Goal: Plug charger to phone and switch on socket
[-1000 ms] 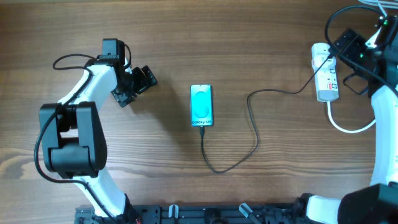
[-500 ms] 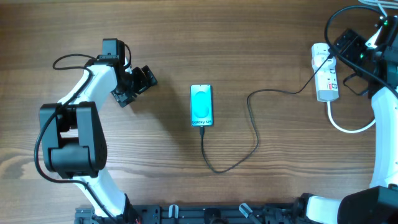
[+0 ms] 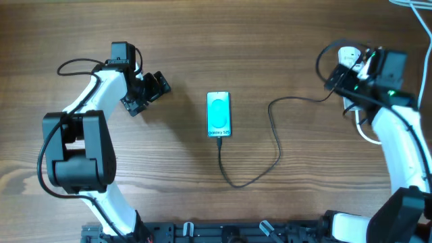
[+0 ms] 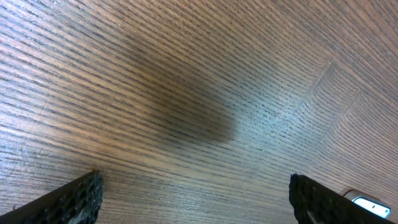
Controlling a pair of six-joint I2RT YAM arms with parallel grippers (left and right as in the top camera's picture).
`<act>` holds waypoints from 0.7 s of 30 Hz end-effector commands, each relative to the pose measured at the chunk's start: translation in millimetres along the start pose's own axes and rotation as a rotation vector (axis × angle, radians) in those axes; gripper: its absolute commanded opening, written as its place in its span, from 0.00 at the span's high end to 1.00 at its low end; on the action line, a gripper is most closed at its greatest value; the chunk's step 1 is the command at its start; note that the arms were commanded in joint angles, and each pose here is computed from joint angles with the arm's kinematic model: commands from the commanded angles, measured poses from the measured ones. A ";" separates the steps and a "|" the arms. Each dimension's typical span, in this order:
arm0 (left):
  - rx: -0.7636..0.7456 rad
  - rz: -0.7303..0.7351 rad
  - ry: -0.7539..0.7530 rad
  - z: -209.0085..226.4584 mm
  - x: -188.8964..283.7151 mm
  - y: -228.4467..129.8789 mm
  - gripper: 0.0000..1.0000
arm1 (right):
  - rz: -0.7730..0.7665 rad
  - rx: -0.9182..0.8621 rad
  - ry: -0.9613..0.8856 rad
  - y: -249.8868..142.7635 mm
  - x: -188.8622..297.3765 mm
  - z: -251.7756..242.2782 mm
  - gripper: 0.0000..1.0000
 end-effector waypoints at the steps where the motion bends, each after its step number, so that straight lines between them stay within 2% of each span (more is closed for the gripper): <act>1: 0.011 0.039 0.064 15.4 -15.8 -8.7 0.00 | 0.014 0.033 0.029 -30.7 -8.4 3.1 0.00; 5: 0.011 0.039 0.065 15.5 -15.8 -8.8 0.00 | 0.028 0.007 0.035 -73.9 -12.3 -3.7 0.00; 9: 0.011 0.038 0.065 15.4 -15.8 -8.6 0.00 | -0.055 0.016 0.013 -96.7 0.8 -12.5 0.00; 15: 0.011 0.039 0.064 15.4 -15.8 -8.7 0.00 | -0.116 0.015 0.007 -104.8 4.0 -16.3 0.00; 21: 0.011 0.039 0.064 15.4 -15.8 -8.7 0.00 | -0.257 0.088 0.128 -127.8 -10.4 -9.9 0.00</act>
Point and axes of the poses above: each gripper's point midway between its finger pads, its own x axis back along the fingers, its own z axis along the line the jaws close on, y = z × x, the point moved 6 cm from there along x, back along the fingers, and after that the axes turned 7 degrees about x, right-handed, at the moved point
